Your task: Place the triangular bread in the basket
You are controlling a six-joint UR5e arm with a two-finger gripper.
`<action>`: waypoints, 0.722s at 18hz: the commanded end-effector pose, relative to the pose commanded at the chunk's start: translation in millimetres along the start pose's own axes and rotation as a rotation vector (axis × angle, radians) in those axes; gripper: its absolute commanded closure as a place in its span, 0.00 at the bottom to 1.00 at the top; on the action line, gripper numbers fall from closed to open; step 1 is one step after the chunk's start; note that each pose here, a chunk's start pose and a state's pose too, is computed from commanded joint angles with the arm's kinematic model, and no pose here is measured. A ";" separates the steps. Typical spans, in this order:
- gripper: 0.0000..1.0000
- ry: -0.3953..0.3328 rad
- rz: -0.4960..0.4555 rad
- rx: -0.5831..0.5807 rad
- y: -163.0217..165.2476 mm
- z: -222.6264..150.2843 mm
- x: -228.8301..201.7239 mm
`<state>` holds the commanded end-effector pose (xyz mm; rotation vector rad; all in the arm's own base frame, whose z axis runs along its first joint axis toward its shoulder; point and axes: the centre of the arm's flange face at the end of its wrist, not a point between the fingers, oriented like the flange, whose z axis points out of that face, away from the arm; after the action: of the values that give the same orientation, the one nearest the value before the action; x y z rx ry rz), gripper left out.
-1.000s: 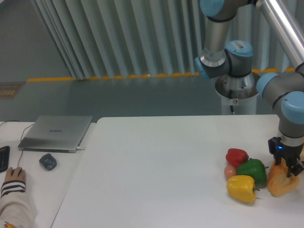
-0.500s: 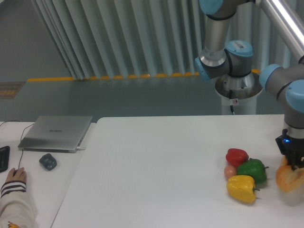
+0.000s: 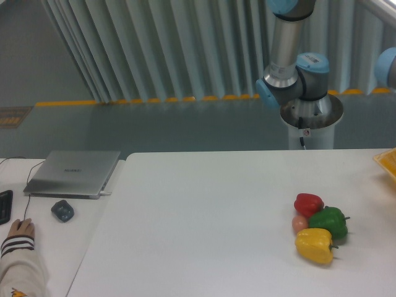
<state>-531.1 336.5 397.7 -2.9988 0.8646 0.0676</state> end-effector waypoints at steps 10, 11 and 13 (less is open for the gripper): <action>0.00 0.029 0.303 0.016 86.9 21.6 12.9; 0.00 0.026 0.332 0.017 89.8 22.8 12.9; 0.00 0.015 0.331 0.030 86.6 19.9 13.6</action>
<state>-566.4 256.6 376.6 -2.8002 1.3407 0.0363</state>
